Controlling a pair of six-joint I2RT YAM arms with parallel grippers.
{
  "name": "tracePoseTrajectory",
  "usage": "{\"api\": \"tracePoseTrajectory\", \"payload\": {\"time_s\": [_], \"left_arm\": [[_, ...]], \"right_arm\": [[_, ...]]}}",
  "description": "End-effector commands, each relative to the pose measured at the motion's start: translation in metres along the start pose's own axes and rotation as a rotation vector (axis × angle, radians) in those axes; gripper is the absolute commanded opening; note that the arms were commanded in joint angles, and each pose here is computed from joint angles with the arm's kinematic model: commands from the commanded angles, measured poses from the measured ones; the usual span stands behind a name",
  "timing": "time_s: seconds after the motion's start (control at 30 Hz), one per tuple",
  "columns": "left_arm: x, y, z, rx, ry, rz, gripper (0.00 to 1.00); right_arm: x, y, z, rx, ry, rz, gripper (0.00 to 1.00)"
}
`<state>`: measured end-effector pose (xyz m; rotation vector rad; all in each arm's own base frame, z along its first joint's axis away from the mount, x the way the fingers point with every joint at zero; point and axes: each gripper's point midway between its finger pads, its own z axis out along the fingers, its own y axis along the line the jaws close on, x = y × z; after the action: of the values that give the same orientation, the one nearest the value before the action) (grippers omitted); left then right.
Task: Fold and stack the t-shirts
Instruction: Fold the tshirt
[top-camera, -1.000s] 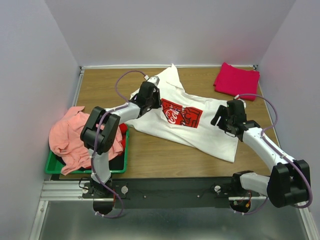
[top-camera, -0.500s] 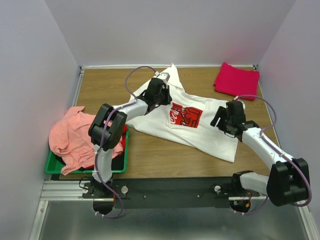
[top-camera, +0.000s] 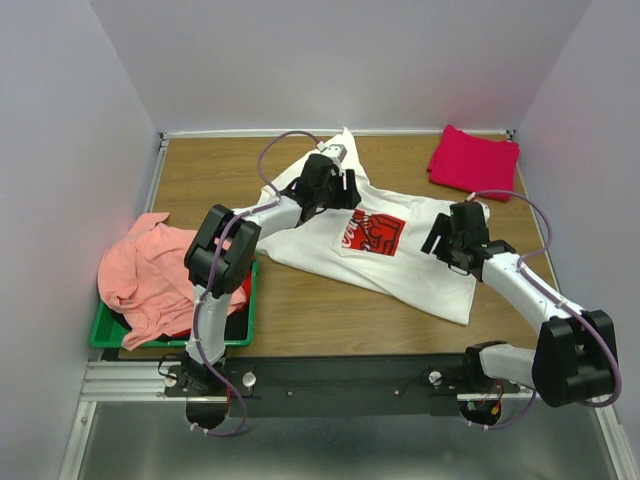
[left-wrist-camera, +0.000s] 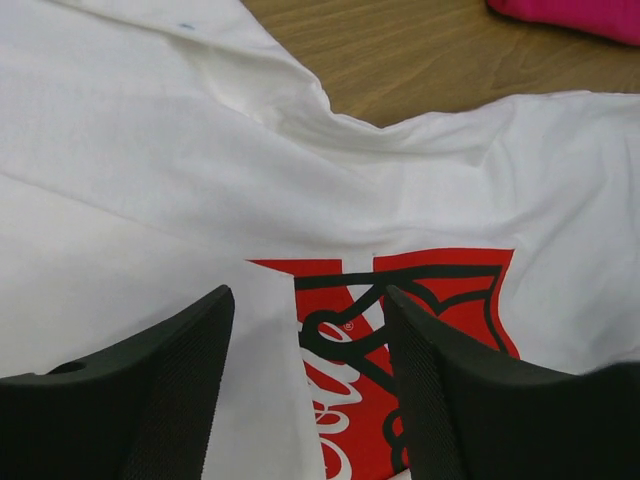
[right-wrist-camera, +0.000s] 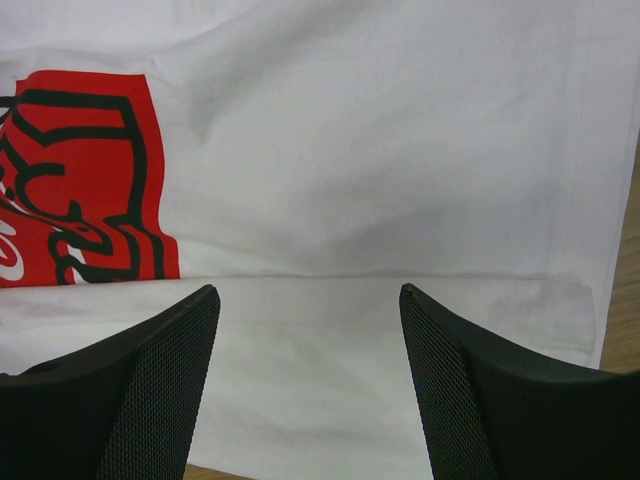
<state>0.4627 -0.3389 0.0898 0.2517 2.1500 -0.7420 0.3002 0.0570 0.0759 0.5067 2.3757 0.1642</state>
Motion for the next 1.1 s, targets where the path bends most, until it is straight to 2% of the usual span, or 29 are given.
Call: {"api": "tracePoseTrajectory", "payload": {"time_s": [0.0,0.17,0.43,0.77,1.07], "left_arm": [[-0.019,-0.014,-0.004,0.033,-0.04,0.024,0.75],[-0.013,0.002,-0.014,-0.031,-0.048,0.044,0.79],[0.026,0.034,-0.021,-0.092,0.004,0.03,0.8],[0.06,0.071,-0.031,-0.199,0.037,-0.021,0.8],[0.073,0.07,-0.045,-0.186,0.027,-0.043,0.8]], "right_arm": [[-0.019,0.002,0.006,0.037,-0.041,-0.022,0.8],[-0.024,0.004,0.023,0.061,-0.038,-0.045,0.8],[0.006,-0.017,0.055,0.164,0.053,-0.049,0.79],[0.03,-0.043,0.042,0.265,0.089,0.011,0.79],[0.059,-0.053,0.03,0.265,0.146,0.07,0.8]]}}
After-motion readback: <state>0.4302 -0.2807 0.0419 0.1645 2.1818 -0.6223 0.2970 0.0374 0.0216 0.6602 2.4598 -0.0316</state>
